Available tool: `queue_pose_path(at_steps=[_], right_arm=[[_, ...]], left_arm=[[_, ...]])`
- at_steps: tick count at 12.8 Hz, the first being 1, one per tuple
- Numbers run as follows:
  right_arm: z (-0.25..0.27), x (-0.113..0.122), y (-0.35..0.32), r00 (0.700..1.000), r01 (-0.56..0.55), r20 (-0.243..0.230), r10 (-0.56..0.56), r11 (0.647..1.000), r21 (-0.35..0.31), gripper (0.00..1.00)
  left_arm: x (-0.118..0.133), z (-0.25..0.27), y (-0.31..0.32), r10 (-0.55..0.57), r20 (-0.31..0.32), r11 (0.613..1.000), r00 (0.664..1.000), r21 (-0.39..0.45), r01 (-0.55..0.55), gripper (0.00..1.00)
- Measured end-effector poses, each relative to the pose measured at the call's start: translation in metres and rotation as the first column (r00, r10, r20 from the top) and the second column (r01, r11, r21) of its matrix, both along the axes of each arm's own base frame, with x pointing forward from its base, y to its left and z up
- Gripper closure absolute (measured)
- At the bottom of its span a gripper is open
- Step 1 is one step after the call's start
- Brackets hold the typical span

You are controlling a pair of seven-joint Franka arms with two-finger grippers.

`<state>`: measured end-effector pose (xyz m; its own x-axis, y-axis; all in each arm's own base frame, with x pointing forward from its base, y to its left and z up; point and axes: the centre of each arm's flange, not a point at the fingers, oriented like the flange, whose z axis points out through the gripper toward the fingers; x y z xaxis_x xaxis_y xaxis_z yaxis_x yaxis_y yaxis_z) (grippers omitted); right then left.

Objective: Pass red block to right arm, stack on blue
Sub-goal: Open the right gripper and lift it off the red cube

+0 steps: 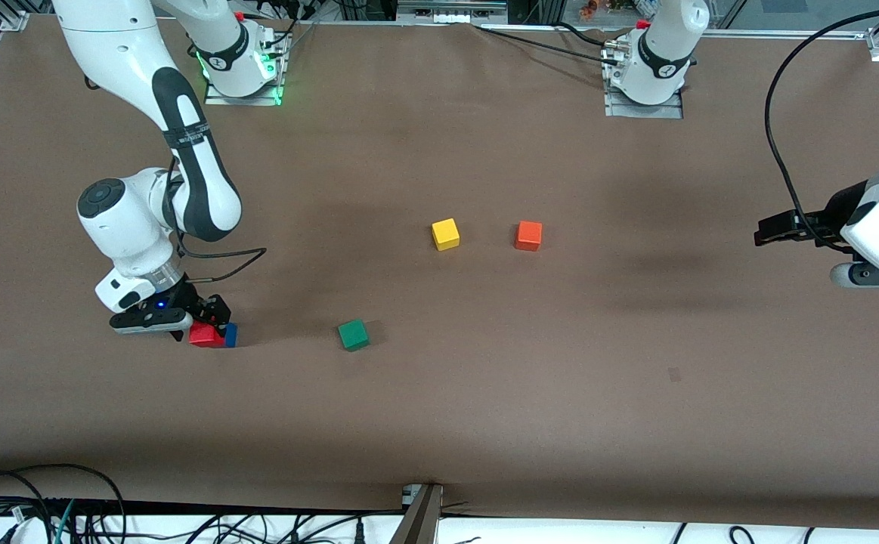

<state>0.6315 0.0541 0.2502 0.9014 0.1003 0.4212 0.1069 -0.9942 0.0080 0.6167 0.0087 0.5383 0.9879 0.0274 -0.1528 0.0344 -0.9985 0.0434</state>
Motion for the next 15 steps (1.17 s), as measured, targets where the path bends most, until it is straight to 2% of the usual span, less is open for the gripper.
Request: queue_pose_path(at_steps=[4,6,8,10,12,15], right_arm=[[0.012,0.007,-0.001,1.000,0.009,0.014,-0.009,1.000,0.017,0.00],[0.021,0.014,0.003,0.998,0.009,-0.056,-0.005,0.997,0.071,0.00],[0.044,0.029,-0.001,0.991,0.057,-0.130,-0.040,0.989,0.135,0.00],[0.065,0.037,-0.006,0.984,0.086,-0.171,-0.056,0.982,0.169,0.00],[0.078,0.039,-0.015,0.975,0.084,-0.214,-0.049,0.984,0.156,0.00],[0.115,0.048,-0.019,0.953,0.076,-0.299,-0.051,0.994,0.072,0.00]], left_arm=[[0.000,0.000,0.000,0.000,-0.001,1.000,1.000,0.000,0.000,0.00],[0.000,0.000,0.000,0.000,-0.001,1.000,1.000,0.000,0.000,0.00],[0.000,-0.001,0.000,0.001,-0.001,1.000,1.000,0.000,-0.001,0.00],[0.000,0.000,0.001,0.001,0.000,1.000,1.000,0.000,-0.001,0.00],[0.000,0.000,0.001,0.001,0.004,1.000,1.000,0.001,-0.001,0.00],[0.001,0.000,0.001,0.002,0.006,1.000,1.000,0.001,-0.002,0.00]])
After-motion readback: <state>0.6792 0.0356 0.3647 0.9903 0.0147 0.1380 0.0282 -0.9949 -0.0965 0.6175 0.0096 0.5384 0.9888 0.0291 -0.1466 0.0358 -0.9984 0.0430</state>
